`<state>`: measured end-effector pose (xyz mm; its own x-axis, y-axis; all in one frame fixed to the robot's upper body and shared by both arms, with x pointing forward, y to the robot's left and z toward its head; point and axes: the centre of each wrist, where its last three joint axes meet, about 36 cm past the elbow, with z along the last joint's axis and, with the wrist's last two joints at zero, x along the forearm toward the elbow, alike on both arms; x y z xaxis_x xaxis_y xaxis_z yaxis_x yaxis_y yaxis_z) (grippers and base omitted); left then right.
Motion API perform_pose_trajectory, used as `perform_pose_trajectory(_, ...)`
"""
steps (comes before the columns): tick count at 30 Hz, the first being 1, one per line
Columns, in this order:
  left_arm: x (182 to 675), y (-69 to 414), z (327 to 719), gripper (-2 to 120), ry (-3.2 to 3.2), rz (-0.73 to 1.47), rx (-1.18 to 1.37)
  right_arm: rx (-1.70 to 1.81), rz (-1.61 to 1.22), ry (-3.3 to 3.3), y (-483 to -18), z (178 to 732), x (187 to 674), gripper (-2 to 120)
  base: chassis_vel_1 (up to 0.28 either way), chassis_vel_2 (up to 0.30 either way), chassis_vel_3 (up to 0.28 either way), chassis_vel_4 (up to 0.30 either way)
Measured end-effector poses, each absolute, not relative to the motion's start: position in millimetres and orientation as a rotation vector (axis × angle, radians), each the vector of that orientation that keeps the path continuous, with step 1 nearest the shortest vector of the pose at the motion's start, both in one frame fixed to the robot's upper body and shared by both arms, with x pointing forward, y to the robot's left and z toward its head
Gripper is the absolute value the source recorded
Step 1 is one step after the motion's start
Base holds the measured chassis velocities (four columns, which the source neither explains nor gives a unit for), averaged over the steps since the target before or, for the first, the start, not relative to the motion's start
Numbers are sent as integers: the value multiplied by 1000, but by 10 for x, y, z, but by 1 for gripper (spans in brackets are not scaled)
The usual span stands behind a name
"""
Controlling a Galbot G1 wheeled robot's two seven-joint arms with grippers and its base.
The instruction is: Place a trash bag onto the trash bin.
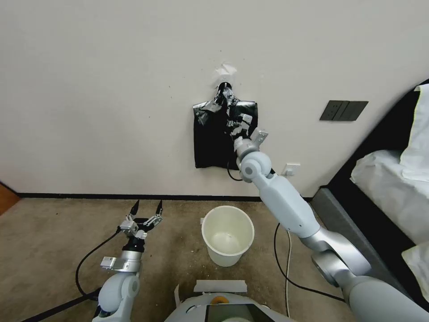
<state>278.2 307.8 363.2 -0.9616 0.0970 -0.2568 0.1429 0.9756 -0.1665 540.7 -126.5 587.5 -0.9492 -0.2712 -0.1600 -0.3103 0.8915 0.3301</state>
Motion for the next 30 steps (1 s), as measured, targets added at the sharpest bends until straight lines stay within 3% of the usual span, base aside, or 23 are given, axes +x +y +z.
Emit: perform_pose_trajectory(30, 2784, 3050, 3619, 100, 2880, -260, 189, -480, 486, 2994, -1369, 5474, 4996, 0, 0, 0, 0, 0)
